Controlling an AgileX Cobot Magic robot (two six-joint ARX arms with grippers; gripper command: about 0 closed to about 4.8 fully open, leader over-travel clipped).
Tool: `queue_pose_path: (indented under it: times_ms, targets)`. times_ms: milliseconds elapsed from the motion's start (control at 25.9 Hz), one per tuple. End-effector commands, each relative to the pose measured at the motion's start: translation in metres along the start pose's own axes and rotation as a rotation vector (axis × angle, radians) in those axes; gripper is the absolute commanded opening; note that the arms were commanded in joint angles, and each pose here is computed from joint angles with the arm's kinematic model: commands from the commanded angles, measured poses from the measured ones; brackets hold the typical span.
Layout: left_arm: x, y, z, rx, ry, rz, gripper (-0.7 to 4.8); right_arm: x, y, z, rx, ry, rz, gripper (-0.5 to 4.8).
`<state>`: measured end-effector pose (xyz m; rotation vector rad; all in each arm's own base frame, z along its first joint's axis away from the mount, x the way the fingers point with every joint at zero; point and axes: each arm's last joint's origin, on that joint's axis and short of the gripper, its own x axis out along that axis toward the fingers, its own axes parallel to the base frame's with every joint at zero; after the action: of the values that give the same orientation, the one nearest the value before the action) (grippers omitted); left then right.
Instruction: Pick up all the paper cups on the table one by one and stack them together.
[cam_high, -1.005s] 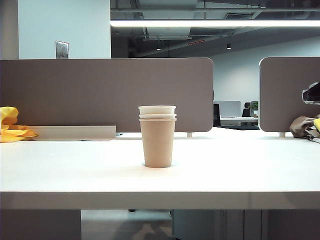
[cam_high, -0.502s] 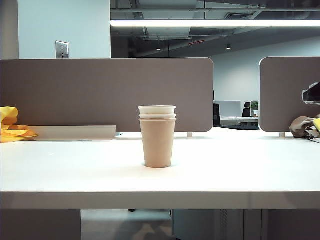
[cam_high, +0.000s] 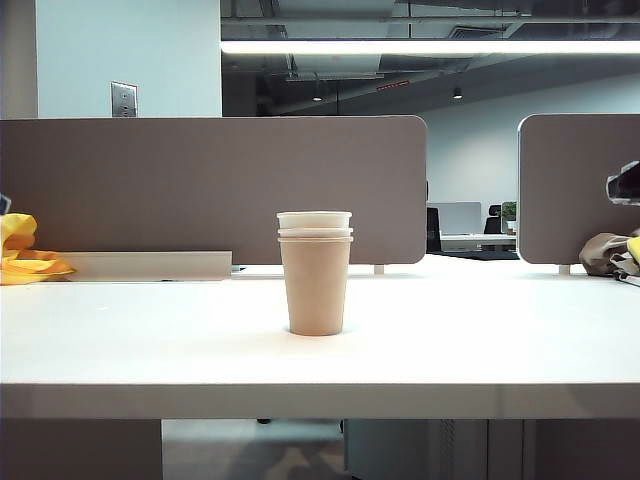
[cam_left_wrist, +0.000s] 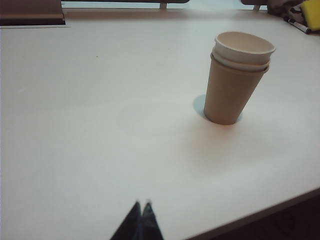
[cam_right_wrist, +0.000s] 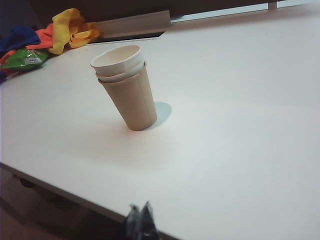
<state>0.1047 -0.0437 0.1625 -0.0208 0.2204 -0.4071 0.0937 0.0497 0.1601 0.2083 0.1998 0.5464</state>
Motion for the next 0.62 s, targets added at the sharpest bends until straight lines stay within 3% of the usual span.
queue_pose_path:
  times_ms: [39, 193, 618]
  targets:
    - [0.001, 0.0, -0.006, 0.001, -0.039, -0.005, -0.05, -0.001, 0.0, 0.0, -0.005, -0.052, 0.013, -0.08]
    - [-0.001, 0.001, -0.011, 0.001, -0.046, -0.005, -0.05, -0.003, 0.001, 0.002, -0.01, -0.094, 0.023, -0.08]
    - [-0.013, 0.0, -0.001, 0.005, -0.189, -0.013, -0.05, -0.006, 0.001, 0.004, -0.014, -0.128, 0.031, -0.08]
